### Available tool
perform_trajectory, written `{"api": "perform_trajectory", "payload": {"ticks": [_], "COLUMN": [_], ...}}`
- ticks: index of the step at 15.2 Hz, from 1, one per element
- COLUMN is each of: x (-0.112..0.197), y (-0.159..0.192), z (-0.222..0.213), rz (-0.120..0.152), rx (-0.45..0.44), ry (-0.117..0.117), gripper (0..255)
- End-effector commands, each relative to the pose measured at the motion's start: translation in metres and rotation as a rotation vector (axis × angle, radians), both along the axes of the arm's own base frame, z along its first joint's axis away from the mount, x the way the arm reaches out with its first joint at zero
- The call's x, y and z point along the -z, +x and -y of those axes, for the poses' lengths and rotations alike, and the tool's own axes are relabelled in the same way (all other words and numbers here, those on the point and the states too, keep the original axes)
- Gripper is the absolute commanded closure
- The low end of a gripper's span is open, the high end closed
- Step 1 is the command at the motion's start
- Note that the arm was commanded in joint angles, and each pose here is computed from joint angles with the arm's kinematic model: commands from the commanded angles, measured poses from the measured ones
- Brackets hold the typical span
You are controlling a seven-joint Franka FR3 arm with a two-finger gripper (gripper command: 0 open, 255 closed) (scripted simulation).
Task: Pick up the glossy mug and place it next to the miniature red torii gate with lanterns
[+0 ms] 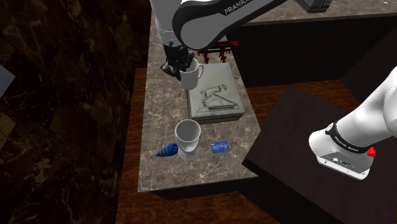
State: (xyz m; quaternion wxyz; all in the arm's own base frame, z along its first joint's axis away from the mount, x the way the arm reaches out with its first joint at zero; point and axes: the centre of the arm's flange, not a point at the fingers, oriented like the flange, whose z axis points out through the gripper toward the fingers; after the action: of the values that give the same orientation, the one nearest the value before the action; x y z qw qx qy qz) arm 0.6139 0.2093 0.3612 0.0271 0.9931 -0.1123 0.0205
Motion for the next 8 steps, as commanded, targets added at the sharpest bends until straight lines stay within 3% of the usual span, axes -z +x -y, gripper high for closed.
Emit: {"api": "perform_trajectory", "payload": {"ticks": [1, 8], "x": [0.001, 0.0], "y": [-0.002, -0.01], "z": [0.027, 0.119], "rz": [0.001, 0.001], "rx": [-0.001, -0.001], "ry": [0.0, 0.0], "gripper": [255, 255]}}
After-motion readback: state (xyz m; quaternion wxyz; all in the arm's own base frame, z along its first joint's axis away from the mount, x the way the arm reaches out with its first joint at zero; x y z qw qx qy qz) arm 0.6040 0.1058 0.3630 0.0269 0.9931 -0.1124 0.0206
